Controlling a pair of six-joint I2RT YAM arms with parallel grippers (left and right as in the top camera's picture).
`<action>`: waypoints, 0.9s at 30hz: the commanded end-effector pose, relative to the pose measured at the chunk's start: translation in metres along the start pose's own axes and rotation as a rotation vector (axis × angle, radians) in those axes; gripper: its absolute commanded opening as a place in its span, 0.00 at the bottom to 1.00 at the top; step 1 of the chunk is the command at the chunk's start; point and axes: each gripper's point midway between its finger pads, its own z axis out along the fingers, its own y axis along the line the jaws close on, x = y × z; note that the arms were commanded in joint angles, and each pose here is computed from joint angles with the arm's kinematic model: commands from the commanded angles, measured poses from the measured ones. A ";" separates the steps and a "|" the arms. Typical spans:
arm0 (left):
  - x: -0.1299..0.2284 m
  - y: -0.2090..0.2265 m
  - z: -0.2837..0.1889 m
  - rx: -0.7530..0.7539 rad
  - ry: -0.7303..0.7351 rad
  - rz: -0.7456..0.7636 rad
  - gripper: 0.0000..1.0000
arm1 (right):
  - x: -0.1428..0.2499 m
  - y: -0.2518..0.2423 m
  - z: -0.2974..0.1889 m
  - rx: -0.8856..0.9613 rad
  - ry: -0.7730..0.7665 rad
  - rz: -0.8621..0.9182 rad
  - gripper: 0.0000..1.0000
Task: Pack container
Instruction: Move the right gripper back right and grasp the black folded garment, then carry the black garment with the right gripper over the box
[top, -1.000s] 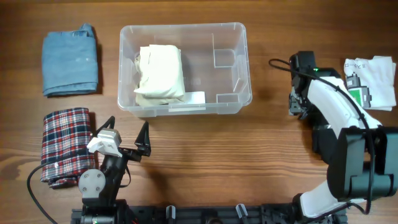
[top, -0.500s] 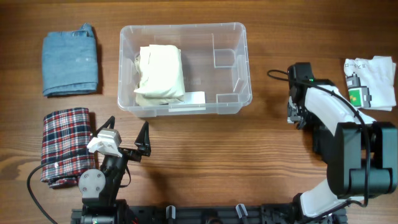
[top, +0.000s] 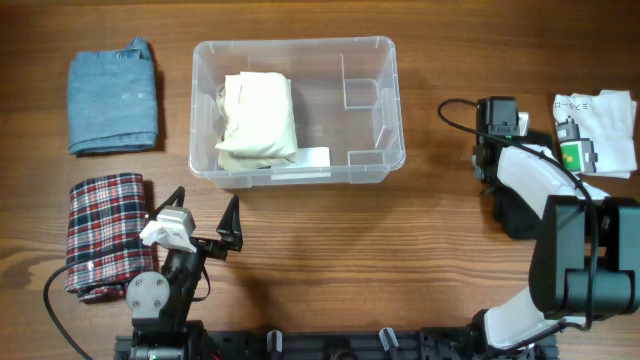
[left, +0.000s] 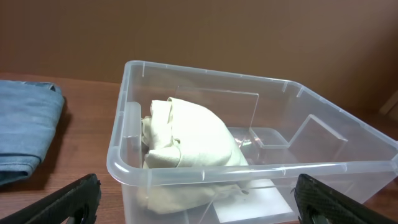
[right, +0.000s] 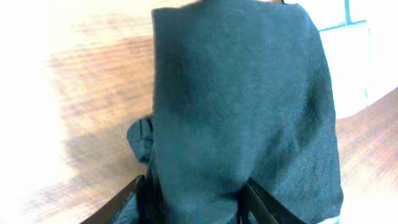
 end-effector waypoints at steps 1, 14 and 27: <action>0.002 -0.001 0.000 0.008 0.001 0.020 1.00 | -0.001 0.054 0.001 -0.278 -0.012 -0.039 0.36; 0.002 -0.001 0.000 0.008 0.001 0.020 1.00 | -0.110 0.035 -0.058 -0.321 -0.197 0.032 0.04; 0.002 -0.001 0.000 0.008 0.001 0.020 1.00 | -0.174 0.008 -0.145 -0.404 -0.349 0.074 0.04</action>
